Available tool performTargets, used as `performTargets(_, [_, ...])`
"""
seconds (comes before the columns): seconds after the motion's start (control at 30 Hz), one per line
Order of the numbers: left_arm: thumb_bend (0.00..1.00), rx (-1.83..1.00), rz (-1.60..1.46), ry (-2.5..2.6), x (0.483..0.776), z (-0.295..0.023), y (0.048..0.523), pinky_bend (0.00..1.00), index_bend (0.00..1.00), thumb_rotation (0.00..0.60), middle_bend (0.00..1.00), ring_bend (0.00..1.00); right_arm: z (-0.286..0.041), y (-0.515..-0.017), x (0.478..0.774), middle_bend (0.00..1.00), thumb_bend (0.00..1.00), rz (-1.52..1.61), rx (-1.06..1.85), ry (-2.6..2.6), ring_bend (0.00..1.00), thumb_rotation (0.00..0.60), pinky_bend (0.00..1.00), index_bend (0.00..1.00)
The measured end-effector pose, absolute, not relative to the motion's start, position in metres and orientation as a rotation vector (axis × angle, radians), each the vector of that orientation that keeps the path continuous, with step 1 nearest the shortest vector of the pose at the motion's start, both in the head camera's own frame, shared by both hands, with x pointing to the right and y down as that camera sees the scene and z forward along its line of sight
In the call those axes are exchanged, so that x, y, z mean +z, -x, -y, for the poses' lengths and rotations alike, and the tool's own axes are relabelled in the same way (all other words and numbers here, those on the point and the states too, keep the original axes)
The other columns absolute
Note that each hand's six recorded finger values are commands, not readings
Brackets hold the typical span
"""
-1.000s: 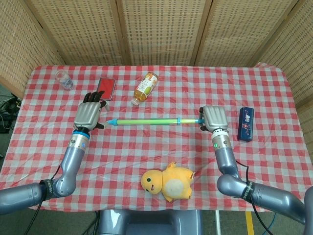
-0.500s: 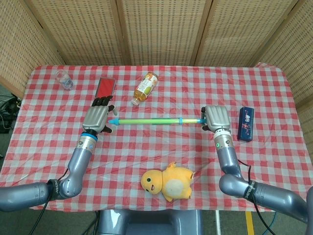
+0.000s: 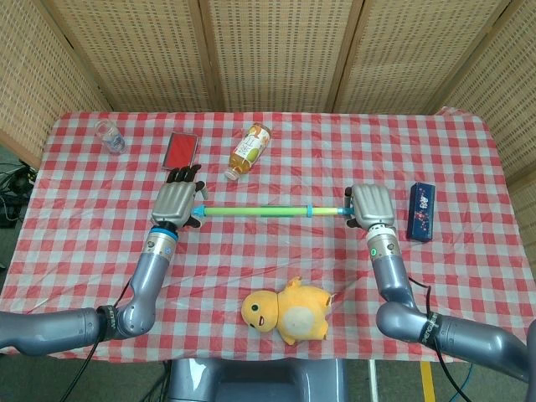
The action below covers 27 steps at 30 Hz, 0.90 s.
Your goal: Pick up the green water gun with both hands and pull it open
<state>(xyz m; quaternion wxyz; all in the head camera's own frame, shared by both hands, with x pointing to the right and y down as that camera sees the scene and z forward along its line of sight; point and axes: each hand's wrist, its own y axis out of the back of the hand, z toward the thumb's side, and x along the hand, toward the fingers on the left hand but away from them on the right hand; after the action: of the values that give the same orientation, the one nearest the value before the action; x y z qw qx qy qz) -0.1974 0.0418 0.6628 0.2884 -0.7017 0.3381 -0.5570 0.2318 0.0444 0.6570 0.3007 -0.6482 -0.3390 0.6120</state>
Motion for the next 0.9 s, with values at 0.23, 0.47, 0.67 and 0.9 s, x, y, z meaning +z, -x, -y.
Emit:
performTargets(0.23, [0.23,-1.504,-0.902,1.867,0.6651,-0.0432,0.1977,0.0,0.46,0.6,0.0,0.0,-0.047,-0.2332,0.6569,1.0,0.59,0.894,1.628,1.727,1.0,0.6,0.71,0.77])
performTargets(0.47, [0.23,-1.507,-0.904,1.908,0.6649,-0.047,0.1946,0.0,0.46,0.6,0.0,0.0,-0.0472,-0.2347,0.6557,1.0,0.59,0.897,1.632,1.722,1.0,0.6,0.71,0.77])
performTargets(0.67, [0.23,-1.511,-0.903,1.915,0.6649,-0.047,0.1927,0.0,0.46,0.6,0.0,0.0,-0.048,-0.2341,0.6543,1.0,0.59,0.897,1.63,1.722,1.0,0.6,0.71,0.77])
performTargets(0.9, [0.23,-1.531,-0.893,1.911,0.6696,-0.0491,0.1913,0.0,0.48,0.6,0.0,0.0,-0.0496,-0.2337,0.6533,1.0,0.59,0.894,1.629,1.725,1.0,0.6,0.71,0.77])
